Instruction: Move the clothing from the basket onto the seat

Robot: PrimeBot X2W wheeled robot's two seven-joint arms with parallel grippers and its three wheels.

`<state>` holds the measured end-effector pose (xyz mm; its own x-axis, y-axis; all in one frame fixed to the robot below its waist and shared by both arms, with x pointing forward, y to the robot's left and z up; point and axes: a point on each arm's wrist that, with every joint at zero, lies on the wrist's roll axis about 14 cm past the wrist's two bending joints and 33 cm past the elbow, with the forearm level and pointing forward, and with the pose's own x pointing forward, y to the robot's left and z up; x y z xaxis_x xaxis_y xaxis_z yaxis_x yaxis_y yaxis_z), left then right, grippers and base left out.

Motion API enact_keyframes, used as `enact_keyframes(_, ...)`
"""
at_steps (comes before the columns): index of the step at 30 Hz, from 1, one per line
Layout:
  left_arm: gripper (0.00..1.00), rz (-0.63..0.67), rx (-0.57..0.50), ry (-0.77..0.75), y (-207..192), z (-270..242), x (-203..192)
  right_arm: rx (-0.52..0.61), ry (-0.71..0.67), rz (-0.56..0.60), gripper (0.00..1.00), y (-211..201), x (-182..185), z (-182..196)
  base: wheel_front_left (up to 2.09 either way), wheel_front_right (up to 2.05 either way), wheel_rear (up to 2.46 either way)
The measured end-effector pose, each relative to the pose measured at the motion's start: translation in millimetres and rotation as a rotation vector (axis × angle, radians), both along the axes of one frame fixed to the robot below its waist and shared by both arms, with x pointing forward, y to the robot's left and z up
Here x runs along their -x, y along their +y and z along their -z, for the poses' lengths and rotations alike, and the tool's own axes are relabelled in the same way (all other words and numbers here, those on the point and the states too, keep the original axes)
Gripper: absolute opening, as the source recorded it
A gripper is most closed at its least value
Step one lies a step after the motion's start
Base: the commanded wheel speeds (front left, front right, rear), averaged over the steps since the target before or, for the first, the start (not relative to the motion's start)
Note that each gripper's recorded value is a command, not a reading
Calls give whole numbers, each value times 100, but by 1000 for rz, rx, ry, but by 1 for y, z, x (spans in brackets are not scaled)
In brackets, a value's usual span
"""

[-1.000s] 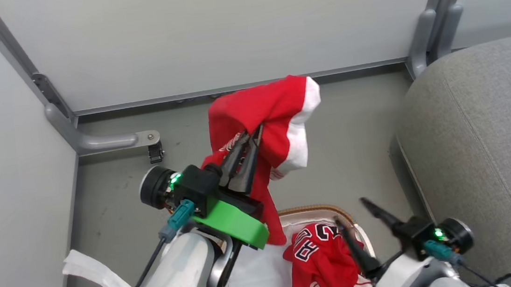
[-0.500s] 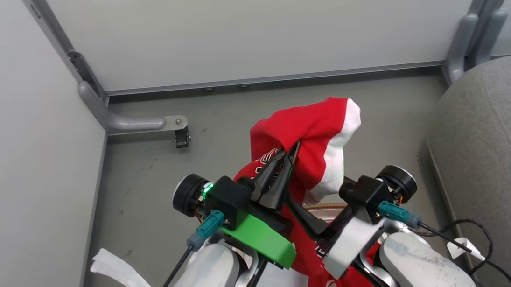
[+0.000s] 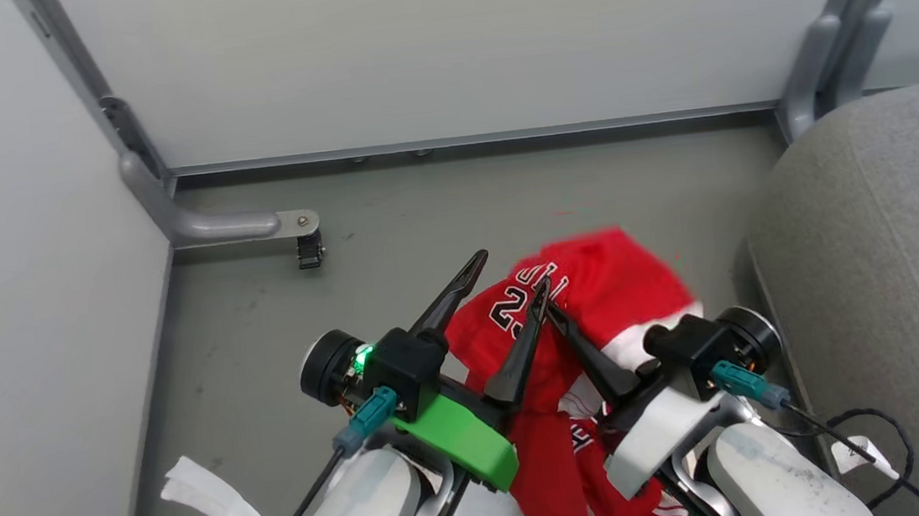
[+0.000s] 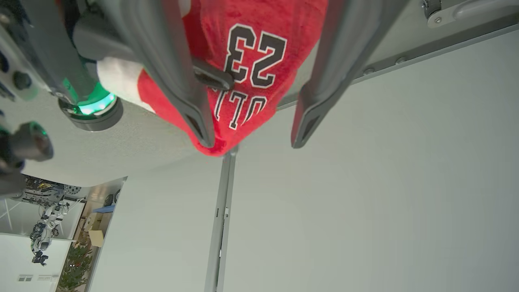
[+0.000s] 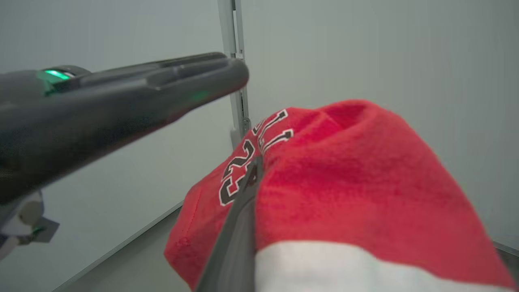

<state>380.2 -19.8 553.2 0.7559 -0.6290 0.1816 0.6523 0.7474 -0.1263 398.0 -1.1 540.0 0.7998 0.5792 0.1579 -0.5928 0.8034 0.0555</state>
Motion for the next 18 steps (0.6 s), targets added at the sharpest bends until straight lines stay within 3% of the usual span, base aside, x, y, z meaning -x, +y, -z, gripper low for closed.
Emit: enact_keyframes(18, 100, 353, 2, 39, -115, 19, 25, 67, 19, 438, 0, -161, 27, 10, 0, 0, 0)
